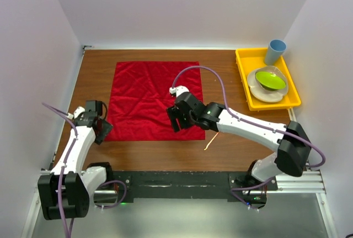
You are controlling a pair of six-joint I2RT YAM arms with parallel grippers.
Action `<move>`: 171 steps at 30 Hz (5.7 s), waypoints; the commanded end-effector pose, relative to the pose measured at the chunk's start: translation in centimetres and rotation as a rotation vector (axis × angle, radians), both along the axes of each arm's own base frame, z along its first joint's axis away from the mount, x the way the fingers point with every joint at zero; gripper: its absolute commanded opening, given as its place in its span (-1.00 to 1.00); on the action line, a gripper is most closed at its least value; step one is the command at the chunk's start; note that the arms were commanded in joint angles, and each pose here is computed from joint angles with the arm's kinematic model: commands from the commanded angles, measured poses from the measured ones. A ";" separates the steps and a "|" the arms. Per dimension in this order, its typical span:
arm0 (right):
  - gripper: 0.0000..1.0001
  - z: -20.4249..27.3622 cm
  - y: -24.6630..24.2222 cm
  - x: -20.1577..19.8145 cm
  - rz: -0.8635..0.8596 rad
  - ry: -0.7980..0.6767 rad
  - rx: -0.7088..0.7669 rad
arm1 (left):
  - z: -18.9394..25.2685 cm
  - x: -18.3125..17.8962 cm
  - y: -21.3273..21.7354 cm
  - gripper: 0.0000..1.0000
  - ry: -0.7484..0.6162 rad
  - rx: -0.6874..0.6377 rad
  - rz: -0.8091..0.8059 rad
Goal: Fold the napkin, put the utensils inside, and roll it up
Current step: Flatten the napkin out, then fold the napkin
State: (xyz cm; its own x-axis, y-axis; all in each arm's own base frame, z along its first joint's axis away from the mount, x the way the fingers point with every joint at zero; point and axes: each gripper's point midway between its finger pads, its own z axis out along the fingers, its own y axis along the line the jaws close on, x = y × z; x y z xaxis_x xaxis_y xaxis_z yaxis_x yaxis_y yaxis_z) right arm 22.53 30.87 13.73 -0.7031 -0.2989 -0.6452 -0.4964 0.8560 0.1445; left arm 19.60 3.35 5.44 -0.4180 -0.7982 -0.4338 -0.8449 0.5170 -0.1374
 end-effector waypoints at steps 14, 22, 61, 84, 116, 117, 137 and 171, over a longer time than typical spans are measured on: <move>0.46 2.4 -1.6 -0.4 0.014 -0.107 0.082 | -3.0 -0.5 1.9 -0.05 0.075 0.012 0.157; 0.47 2.5 -2.0 -0.5 0.005 -0.117 0.089 | -4.4 -0.1 1.8 -0.11 0.071 -0.007 0.138; 0.47 2.2 -1.9 -0.4 0.017 -0.120 0.099 | -2.5 -0.6 1.3 0.17 0.043 -0.009 0.105; 0.48 1.6 -2.0 -0.3 0.024 -0.118 0.088 | -5.9 -0.8 1.3 -0.19 0.086 0.025 0.092; 0.49 4.2 -3.8 0.4 0.012 -0.022 0.136 | 7.9 10.1 1.4 -1.00 -0.255 0.276 -0.108; 0.49 4.3 -5.2 1.6 -0.033 -0.014 0.142 | 8.2 11.4 0.1 -1.00 -0.266 0.283 -0.159; 0.53 9.5 -12.6 3.8 -0.220 -0.126 0.060 | 7.3 31.7 -28.0 -1.00 -0.494 0.335 -0.884; 0.54 7.3 -12.6 4.9 -0.229 -0.084 0.053 | 4.1 36.0 -35.5 -1.00 -0.546 0.386 -1.165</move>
State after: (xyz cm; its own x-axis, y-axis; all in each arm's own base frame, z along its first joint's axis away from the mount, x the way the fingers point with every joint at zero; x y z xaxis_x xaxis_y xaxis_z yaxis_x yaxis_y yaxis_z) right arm 26.78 18.03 20.72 -0.7091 -0.1029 -0.6975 -0.2904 0.9441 0.1559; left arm 54.31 -30.43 7.90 -0.5261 0.1061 -0.8438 0.1856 0.9826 0.0078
